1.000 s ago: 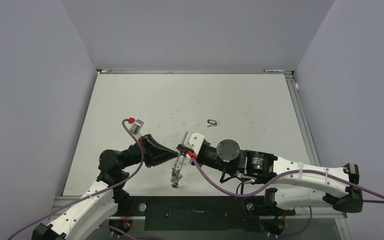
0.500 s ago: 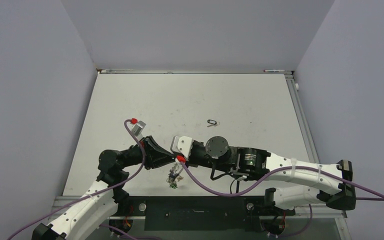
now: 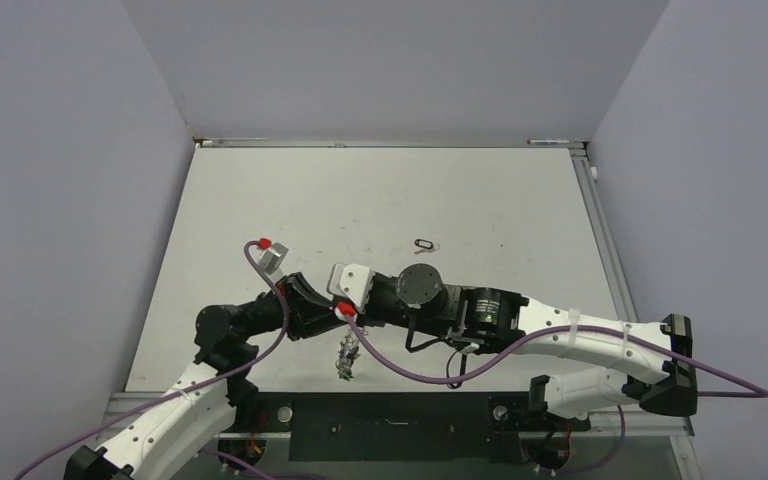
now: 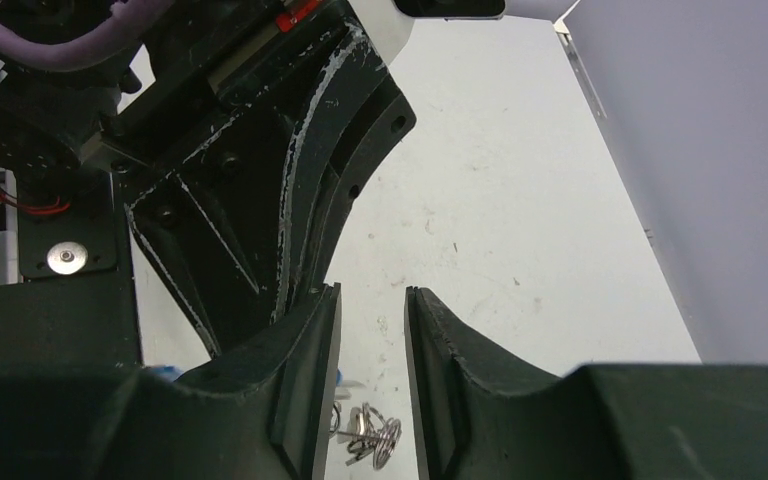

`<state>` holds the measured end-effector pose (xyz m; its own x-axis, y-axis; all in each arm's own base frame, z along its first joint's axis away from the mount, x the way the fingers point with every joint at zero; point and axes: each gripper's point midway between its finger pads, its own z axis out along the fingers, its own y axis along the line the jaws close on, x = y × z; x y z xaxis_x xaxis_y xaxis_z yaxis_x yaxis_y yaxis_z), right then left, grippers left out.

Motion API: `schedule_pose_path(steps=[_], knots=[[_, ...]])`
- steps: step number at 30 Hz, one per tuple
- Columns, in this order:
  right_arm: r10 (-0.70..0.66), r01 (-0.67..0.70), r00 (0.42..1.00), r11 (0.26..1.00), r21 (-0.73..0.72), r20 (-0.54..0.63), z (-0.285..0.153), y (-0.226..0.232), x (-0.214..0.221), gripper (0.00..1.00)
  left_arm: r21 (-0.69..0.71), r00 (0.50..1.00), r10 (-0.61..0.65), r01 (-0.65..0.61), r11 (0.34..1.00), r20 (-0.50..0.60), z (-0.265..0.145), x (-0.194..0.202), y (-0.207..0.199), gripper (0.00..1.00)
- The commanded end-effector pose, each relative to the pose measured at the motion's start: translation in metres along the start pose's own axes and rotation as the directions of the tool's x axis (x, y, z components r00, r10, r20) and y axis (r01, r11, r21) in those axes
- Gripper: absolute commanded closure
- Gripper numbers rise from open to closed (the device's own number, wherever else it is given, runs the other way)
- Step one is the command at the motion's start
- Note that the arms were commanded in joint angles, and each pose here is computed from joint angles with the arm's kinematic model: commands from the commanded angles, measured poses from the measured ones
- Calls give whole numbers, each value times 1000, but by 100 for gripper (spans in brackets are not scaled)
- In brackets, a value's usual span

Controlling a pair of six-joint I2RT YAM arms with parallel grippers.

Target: Put the keys on the keyring

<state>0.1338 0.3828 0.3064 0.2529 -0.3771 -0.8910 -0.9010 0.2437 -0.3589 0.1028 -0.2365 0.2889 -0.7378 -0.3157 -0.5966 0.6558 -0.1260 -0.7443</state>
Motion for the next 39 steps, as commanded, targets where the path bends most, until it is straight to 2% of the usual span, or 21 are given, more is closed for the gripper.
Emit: schedule_pose_path(steps=[1,6,11,15,19,21,27,32,39], knots=[[8,-11,999,998,62,51,1,-16,-24,69,85,995,80,-85,993,53,2,-13,-26,100],[12,-20,997,995,101,81,-2,-25,-34,67,84,995,77,-82,993,63,2,-14,-26,100],[67,-100,987,968,232,149,-19,-54,-50,65,78,995,72,-78,994,76,2,-16,-23,100],[134,-189,963,954,233,232,-37,-67,-65,62,74,993,75,-82,994,86,2,-17,-21,100],[254,-300,933,940,160,255,-46,-74,-63,57,78,991,82,-90,993,102,3,-20,-20,100],[340,-368,908,927,76,247,-45,-76,-63,57,76,990,79,-88,993,113,3,-21,-18,100],[544,-533,835,837,-126,86,-36,-68,-41,57,85,986,81,-94,992,147,2,-25,-19,100],[626,-604,779,731,-317,-41,-38,-41,-36,57,78,982,83,-98,992,167,2,-28,-17,100],[653,-611,754,658,-441,-71,-45,-24,-47,57,70,977,90,-105,992,194,0,-30,-15,100]])
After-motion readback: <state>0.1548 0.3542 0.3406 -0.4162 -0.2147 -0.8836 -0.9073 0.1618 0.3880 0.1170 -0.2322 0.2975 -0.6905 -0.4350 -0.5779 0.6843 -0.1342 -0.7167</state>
